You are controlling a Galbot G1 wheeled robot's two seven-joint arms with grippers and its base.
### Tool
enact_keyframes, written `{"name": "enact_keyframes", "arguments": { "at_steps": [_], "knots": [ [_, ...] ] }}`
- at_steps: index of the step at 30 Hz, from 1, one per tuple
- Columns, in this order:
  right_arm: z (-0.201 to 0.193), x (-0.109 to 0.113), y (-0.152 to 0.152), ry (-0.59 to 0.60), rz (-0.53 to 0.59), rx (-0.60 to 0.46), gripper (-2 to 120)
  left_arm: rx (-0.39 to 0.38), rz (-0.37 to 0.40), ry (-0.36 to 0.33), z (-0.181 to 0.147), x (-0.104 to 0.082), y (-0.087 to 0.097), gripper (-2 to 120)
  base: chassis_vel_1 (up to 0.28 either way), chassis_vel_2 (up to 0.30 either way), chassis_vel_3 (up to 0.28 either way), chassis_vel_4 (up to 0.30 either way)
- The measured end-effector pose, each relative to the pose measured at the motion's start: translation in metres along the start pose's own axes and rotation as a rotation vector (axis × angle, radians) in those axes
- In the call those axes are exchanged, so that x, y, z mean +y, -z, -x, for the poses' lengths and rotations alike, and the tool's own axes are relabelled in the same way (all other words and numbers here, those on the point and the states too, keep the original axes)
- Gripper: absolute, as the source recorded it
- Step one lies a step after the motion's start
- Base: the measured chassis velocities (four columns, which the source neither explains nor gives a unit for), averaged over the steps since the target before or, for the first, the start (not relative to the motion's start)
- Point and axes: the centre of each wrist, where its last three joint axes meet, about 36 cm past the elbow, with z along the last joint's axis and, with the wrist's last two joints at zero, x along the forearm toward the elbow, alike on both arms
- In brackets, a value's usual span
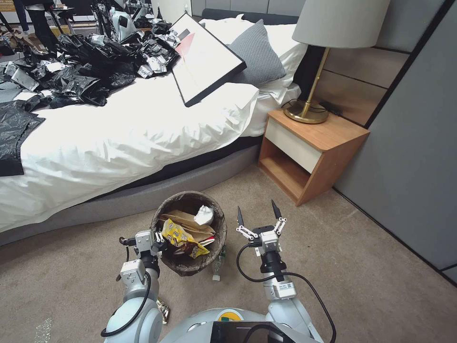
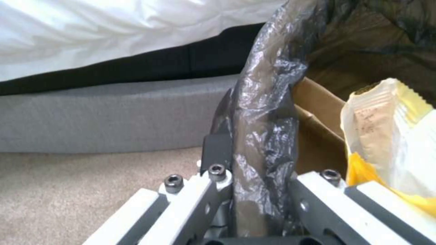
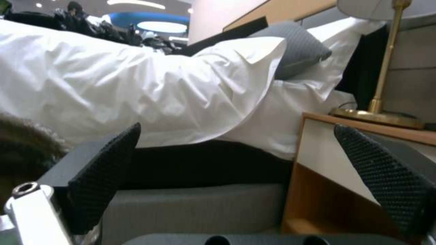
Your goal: Pick up the trash bin, then pick up the garbage from the floor and place it into the trash bin.
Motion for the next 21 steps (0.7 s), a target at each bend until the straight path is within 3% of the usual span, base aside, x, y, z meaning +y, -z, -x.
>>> {"name": "enact_keyframes", "arguments": {
  "at_steps": [10, 14, 17, 21],
  "knots": [
    [0.008, 0.000, -0.001, 0.003, -0.005, 0.005, 100, -0.016, 0.001, 0.016, 0.003, 0.004, 0.004, 0, 0.000, 0.000, 0.000, 0.000],
    [0.023, 0.000, -0.002, -0.010, 0.044, 0.042, 100, -0.023, -0.003, 0.026, 0.004, 0.005, 0.007, 0, 0.000, 0.000, 0.000, 0.000],
    [0.037, 0.000, -0.009, -0.052, 0.157, 0.149, 100, -0.026, -0.007, 0.026, 0.004, 0.004, 0.008, 0, 0.000, 0.000, 0.000, 0.000],
    [0.042, 0.002, -0.011, -0.066, 0.229, 0.239, 100, -0.029, -0.007, 0.027, 0.004, 0.004, 0.009, 0, 0.000, 0.000, 0.000, 0.000]
  ]
}}
